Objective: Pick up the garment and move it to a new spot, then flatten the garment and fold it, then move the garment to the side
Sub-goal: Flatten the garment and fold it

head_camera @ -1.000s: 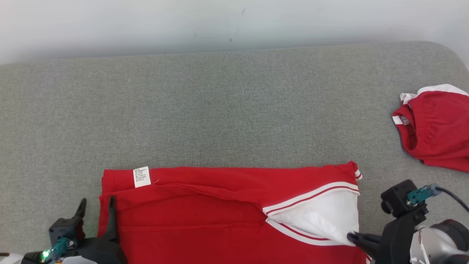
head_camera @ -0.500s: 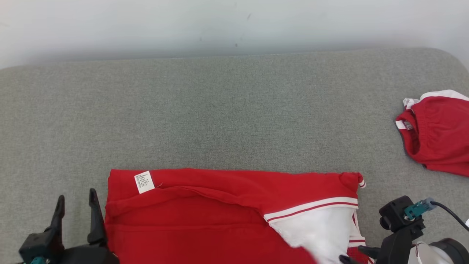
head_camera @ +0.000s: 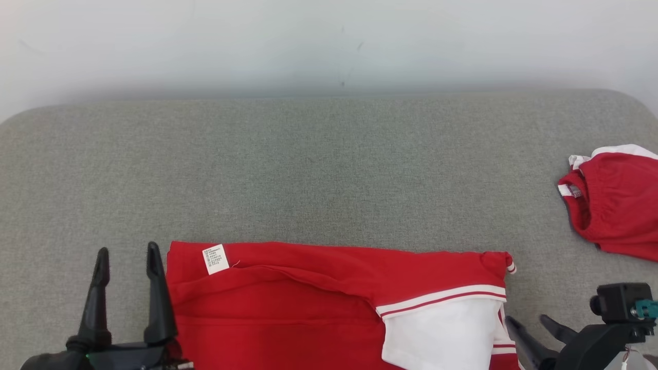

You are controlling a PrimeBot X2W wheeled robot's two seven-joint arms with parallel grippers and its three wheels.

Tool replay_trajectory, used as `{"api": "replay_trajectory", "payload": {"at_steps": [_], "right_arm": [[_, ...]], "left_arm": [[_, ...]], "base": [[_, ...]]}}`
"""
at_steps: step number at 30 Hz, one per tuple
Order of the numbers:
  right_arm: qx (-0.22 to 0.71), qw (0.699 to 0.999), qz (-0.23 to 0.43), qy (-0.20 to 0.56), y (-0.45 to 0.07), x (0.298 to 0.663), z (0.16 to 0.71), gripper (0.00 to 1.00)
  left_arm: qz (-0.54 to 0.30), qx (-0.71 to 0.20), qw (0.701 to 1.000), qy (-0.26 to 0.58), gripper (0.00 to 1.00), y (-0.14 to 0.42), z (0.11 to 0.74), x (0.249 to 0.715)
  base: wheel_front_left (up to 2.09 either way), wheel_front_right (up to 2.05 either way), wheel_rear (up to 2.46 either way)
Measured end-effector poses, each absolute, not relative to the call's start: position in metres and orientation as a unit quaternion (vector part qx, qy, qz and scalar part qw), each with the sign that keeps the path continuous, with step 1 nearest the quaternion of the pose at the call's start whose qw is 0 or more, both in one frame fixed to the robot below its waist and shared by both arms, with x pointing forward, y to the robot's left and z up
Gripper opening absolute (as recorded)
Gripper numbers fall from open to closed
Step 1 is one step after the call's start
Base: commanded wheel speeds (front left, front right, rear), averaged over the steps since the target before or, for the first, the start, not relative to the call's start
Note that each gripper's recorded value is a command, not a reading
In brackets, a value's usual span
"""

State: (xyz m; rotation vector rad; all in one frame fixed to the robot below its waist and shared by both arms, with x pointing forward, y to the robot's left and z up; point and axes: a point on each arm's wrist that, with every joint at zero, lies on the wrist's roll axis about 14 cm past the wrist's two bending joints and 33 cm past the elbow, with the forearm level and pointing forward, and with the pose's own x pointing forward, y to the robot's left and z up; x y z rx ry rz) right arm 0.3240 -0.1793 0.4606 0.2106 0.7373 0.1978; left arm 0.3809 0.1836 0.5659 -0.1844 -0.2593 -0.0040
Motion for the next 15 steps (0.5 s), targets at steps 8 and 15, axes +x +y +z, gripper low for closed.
{"api": "replay_trajectory", "payload": {"at_steps": [8,15], "right_arm": [[0.101,0.927,0.011,0.361,-0.205,0.33,0.429,1.0],[0.107,0.924,0.013,0.367,-0.199,0.343,0.415,1.0]], "left_arm": [[-0.032,-0.108,0.983,-0.143,1.0,0.168,0.572,0.369],[-0.03,-0.11,0.983,-0.142,1.0,0.172,0.571,0.364]], "base": [[0.0,0.0,0.0],[0.0,0.0,0.0]]}}
